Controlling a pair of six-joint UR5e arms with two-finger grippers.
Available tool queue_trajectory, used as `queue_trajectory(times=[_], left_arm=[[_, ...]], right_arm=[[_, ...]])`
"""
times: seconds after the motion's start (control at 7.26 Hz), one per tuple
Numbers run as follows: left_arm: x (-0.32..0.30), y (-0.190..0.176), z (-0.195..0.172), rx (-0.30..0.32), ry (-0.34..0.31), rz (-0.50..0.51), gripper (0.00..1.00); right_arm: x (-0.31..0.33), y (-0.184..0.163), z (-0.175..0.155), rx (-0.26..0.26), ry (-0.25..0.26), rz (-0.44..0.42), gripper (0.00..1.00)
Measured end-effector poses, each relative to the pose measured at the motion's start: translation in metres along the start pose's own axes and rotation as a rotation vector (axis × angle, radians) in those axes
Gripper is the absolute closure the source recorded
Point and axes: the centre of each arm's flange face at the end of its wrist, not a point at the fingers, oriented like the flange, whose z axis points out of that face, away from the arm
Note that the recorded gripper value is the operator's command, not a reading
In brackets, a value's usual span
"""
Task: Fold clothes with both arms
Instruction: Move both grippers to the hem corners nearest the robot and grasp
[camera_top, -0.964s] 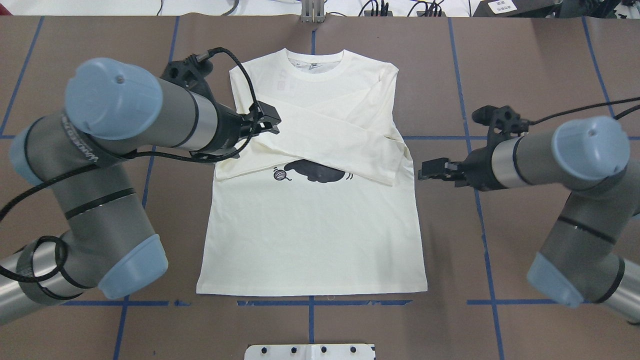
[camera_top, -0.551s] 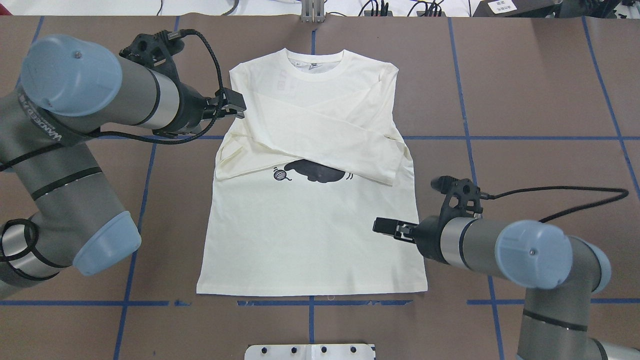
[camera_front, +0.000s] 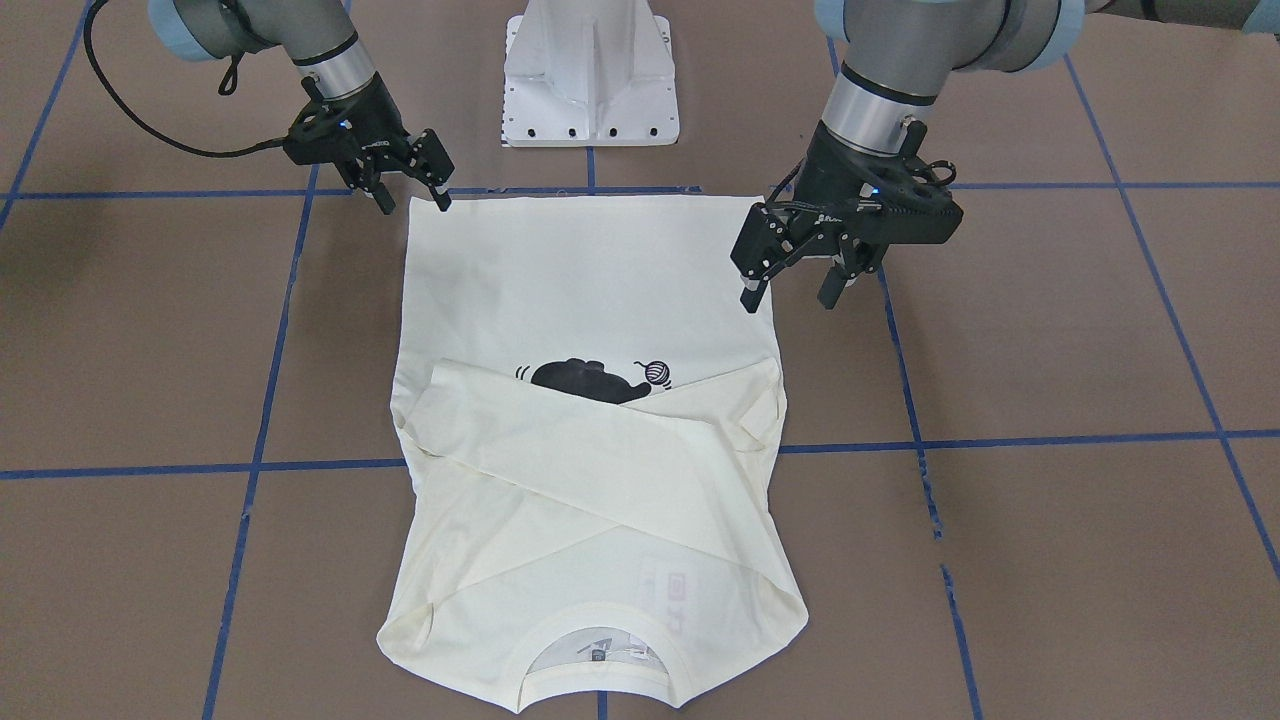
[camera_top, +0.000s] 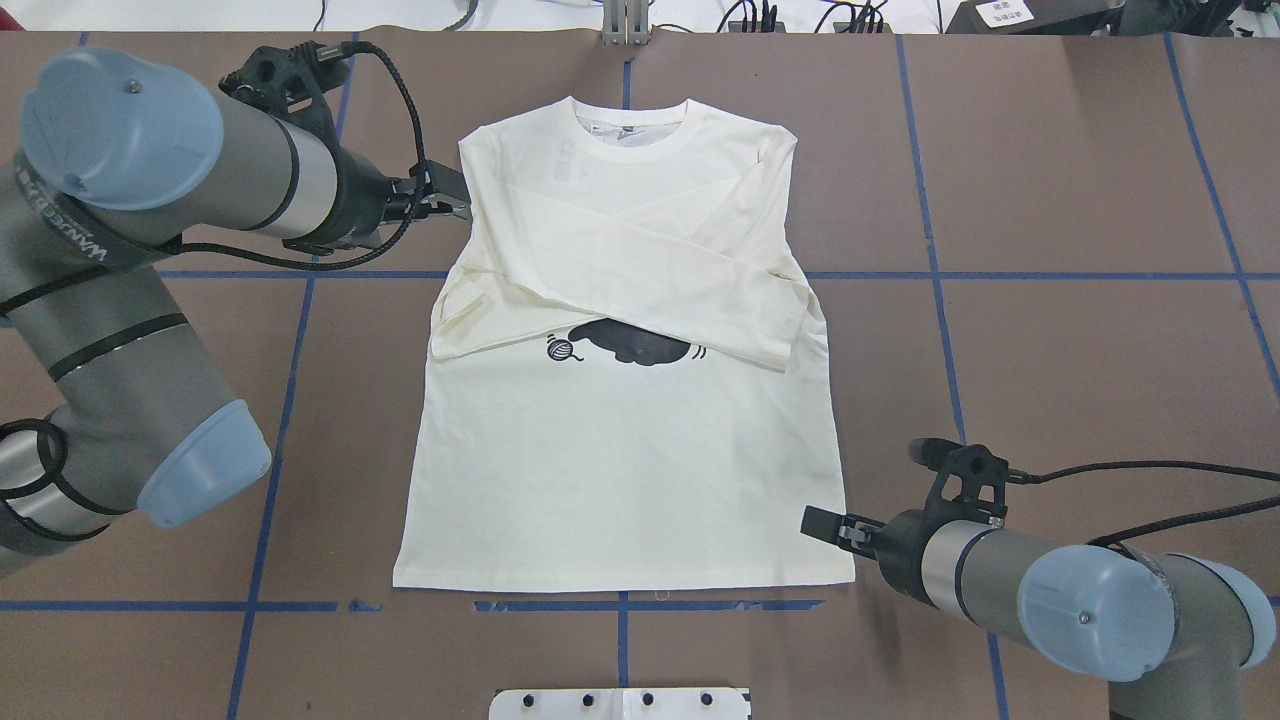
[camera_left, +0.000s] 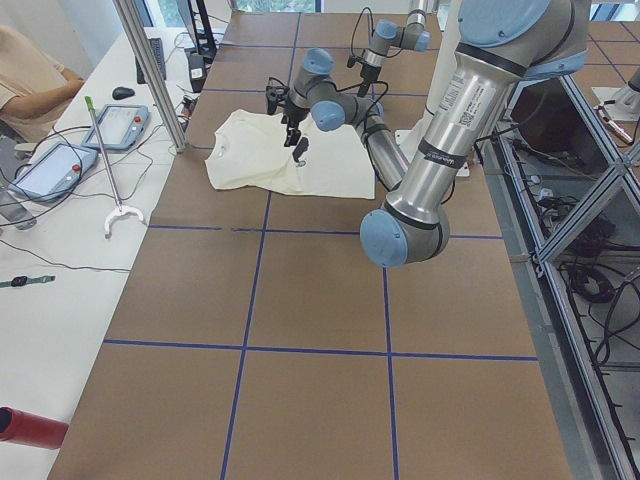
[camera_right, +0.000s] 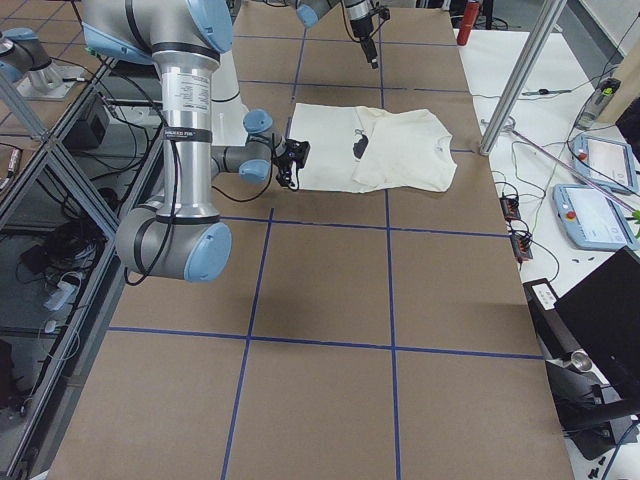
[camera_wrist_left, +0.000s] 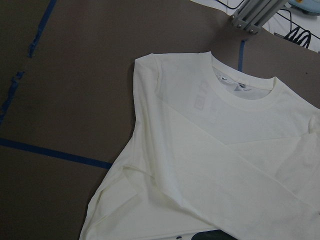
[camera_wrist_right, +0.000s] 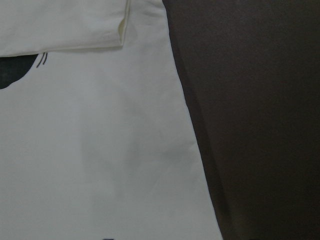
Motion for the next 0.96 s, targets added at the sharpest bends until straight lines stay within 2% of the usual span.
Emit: queue_trajectory(times=[0.14, 0.28, 0.41, 0.69, 0.96], left_arm=[[0.001, 0.000, 0.000, 0.000, 0.002, 0.000, 0.06], [0.002, 0.000, -0.001, 0.000, 0.004, -0.001, 0.06], [0.002, 0.001, -0.001, -0.001, 0.003, -0.003, 0.06], [-0.001, 0.002, 0.002, -0.003, -0.004, -0.007, 0.06], [-0.003, 0.003, 0.004, -0.005, -0.008, -0.009, 0.06]], right_arm=[[0.007, 0.008, 0.001, -0.011, 0.014, 0.002, 0.14], [0.011, 0.016, 0.002, -0.018, 0.021, 0.006, 0.29], [0.013, 0.024, 0.004, -0.018, 0.025, 0.008, 0.34], [0.015, 0.033, 0.007, -0.007, 0.026, 0.006, 0.34], [0.016, 0.035, 0.011, 0.000, 0.030, 0.003, 0.41]])
